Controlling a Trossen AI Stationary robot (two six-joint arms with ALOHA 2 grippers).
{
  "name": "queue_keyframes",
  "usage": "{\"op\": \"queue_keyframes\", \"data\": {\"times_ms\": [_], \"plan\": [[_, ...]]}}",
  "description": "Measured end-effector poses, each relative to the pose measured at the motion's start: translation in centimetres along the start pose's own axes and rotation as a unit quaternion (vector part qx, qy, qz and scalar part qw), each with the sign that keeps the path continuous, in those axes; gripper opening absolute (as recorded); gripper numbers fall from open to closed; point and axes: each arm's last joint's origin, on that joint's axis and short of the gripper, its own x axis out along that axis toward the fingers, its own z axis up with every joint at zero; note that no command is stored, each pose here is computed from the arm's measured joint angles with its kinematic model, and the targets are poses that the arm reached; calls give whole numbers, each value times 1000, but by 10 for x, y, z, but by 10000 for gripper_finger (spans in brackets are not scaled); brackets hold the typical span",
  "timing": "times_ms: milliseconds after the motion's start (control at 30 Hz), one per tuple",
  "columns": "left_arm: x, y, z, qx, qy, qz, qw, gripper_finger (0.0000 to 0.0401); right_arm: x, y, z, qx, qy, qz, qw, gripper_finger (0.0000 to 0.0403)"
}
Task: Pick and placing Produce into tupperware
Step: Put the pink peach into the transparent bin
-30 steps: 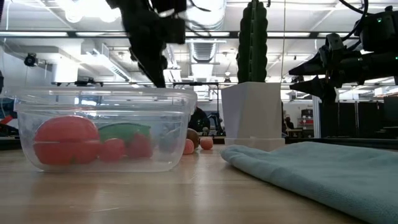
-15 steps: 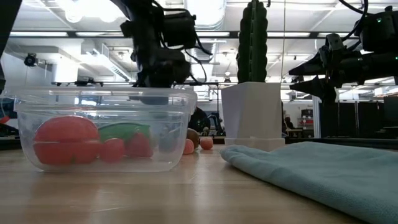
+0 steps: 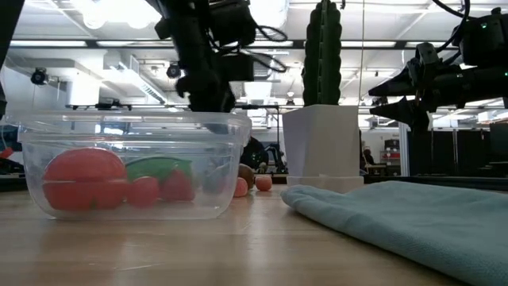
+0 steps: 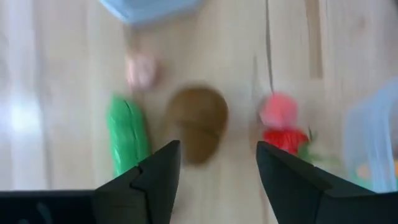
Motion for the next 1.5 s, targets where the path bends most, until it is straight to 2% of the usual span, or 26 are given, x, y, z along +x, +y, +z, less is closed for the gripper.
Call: {"op": "queue_keyframes", "data": {"times_ms": [267, 533, 733, 933, 1233, 1500], "plan": [[-4, 19, 22, -37, -134, 39, 989, 196, 0, 0, 0, 0, 0, 0, 1000, 233], [8, 42, 6, -58, -129, 59, 988, 196, 0, 0, 0, 0, 0, 0, 1000, 233], [18, 47, 0, -58, -179, 46, 981, 196, 0, 0, 0, 0, 0, 0, 1000, 233], [40, 47, -11, -74, -146, 29, 986, 196, 0, 0, 0, 0, 0, 0, 1000, 233], [68, 53, 6, -75, -148, 28, 986, 196, 0, 0, 0, 0, 0, 0, 1000, 233], [83, 51, -1, -73, -106, 16, 992, 196, 0, 0, 0, 0, 0, 0, 1000, 233]]}}
